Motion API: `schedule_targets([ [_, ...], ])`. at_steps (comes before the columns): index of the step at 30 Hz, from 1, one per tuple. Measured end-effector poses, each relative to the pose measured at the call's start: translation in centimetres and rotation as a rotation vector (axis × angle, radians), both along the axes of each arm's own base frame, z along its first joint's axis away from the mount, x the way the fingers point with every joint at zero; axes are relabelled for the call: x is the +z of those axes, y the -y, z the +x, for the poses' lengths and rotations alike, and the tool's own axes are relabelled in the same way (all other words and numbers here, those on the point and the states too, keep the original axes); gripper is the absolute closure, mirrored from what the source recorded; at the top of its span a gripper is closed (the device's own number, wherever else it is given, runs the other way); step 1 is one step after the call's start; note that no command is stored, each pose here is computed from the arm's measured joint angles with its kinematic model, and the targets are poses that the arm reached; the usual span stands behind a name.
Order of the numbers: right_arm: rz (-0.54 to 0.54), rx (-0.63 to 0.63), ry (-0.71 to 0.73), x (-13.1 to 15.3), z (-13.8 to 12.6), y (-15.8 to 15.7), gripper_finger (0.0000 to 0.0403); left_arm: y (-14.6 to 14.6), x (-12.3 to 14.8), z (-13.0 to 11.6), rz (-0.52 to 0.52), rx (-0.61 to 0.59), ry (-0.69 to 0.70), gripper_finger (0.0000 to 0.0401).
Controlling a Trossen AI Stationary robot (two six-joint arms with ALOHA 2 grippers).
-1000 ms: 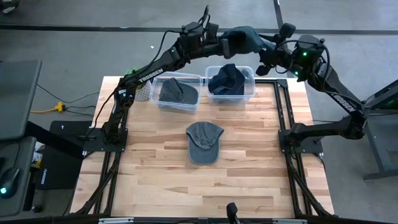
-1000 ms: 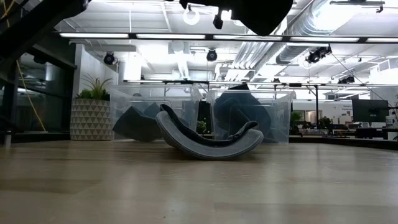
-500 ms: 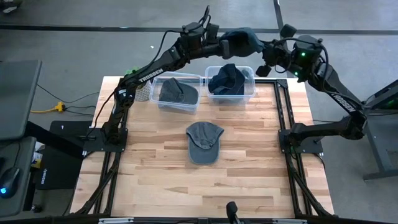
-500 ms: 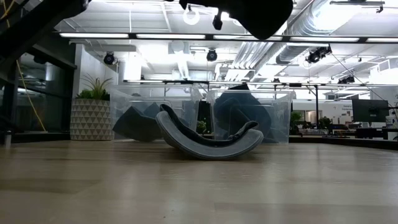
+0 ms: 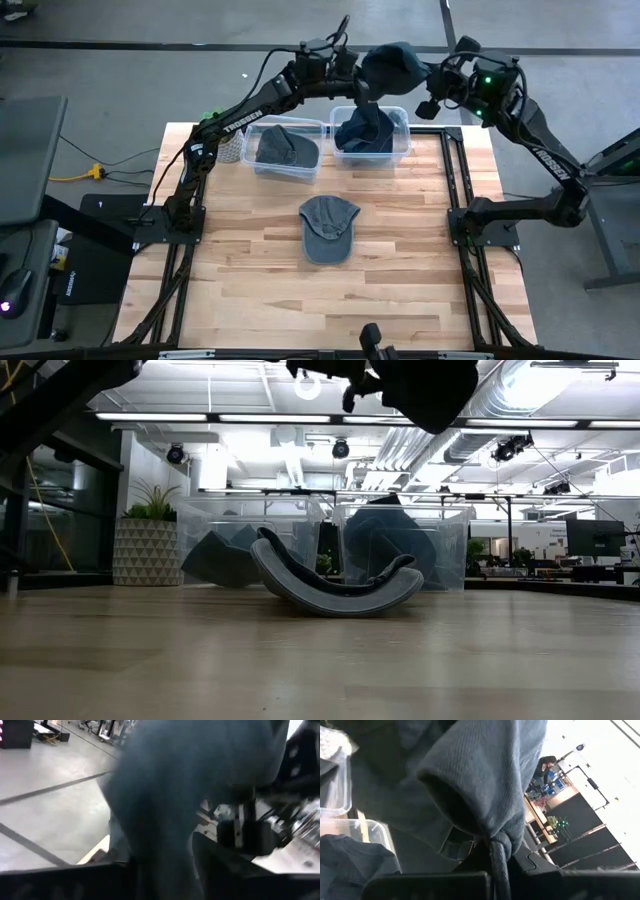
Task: Pick & Place hat
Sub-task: Put the blue cap into the right transparent bin
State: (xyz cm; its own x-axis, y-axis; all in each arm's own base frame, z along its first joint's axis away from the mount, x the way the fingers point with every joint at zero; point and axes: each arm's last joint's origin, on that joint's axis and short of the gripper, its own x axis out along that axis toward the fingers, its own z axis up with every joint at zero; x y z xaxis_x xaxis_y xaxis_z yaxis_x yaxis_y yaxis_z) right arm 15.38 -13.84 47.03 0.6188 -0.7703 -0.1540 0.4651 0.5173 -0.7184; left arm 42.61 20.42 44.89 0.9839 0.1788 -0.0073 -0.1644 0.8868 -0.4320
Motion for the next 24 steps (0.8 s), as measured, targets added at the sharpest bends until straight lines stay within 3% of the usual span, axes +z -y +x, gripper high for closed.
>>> schedule_targets([
  [4, 0.002, -0.030, -0.001, 0.0, -0.5, 0.5, 0.0397, -0.1, -0.5, -0.1, 0.079, 0.041, -0.067, 0.0205],
  [8, 0.047, -0.043, 0.009, -0.3, -0.9, 1.1, 0.0397, -0.4, -1.2, -0.2, 0.149, 0.155, -0.169, 0.0171],
  [17, 0.340, 0.023, 0.044, -3.2, 0.3, 4.3, 0.0398, -2.2, -0.6, -2.6, 0.227, 0.325, -0.288, 0.0163],
  [20, 0.410, 0.032, 0.030, -4.5, 1.3, 5.7, 0.0398, -3.7, -0.9, -4.1, 0.238, 0.342, -0.368, 0.0163],
  [24, 0.475, 0.013, 0.020, -6.0, 2.4, 7.4, 0.0398, -6.1, -0.2, -6.3, 0.280, 0.365, -0.371, 0.0163],
])
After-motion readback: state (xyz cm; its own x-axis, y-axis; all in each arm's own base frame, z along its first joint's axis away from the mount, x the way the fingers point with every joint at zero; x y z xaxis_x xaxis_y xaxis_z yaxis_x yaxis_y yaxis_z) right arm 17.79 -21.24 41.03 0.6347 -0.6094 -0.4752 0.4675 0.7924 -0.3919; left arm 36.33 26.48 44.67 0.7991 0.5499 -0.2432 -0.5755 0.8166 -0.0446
